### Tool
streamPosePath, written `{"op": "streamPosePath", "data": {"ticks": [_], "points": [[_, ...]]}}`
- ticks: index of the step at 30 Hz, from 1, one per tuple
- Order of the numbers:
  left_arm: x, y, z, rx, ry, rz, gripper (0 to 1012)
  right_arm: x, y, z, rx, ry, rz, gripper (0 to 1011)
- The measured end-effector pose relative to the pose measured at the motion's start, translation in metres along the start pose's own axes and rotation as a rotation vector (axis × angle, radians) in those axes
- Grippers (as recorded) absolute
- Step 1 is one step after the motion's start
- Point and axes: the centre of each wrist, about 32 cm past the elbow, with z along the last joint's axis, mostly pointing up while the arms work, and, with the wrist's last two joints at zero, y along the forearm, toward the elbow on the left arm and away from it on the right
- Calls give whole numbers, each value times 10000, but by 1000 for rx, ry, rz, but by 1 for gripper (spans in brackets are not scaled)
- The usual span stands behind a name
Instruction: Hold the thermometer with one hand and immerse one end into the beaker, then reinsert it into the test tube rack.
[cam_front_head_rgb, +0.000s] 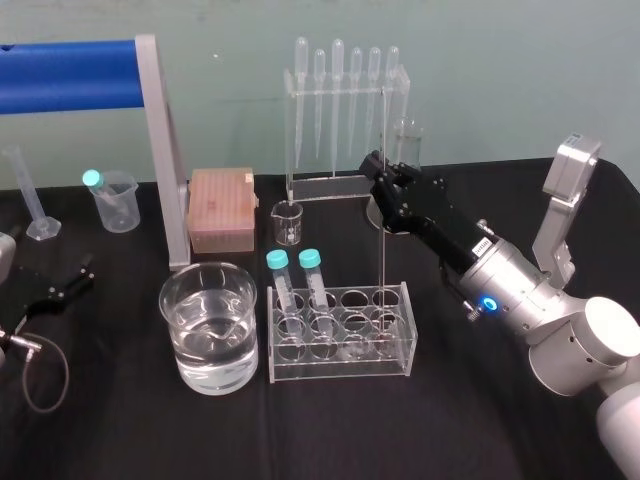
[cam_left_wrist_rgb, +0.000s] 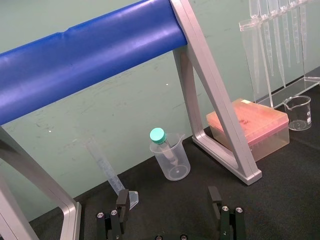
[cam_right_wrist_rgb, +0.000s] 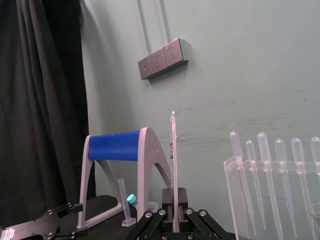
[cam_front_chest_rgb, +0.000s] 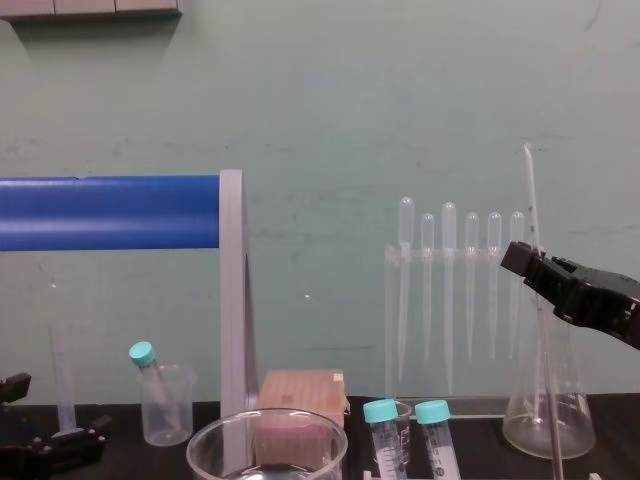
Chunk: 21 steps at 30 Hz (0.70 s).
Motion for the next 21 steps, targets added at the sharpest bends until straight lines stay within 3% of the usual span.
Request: {"op": "streamPosePath", "data": {"ticks": [4, 9, 21], "points": [[0, 0, 0, 0, 0, 0, 1008, 1, 0, 1, 1, 0, 1, 64], [0, 0, 0, 0, 0, 0, 1008, 2, -1, 2, 2, 0, 1, 169], [0, 0, 0, 0, 0, 0, 1008, 2, -1, 2, 3, 0, 2, 563]]}}
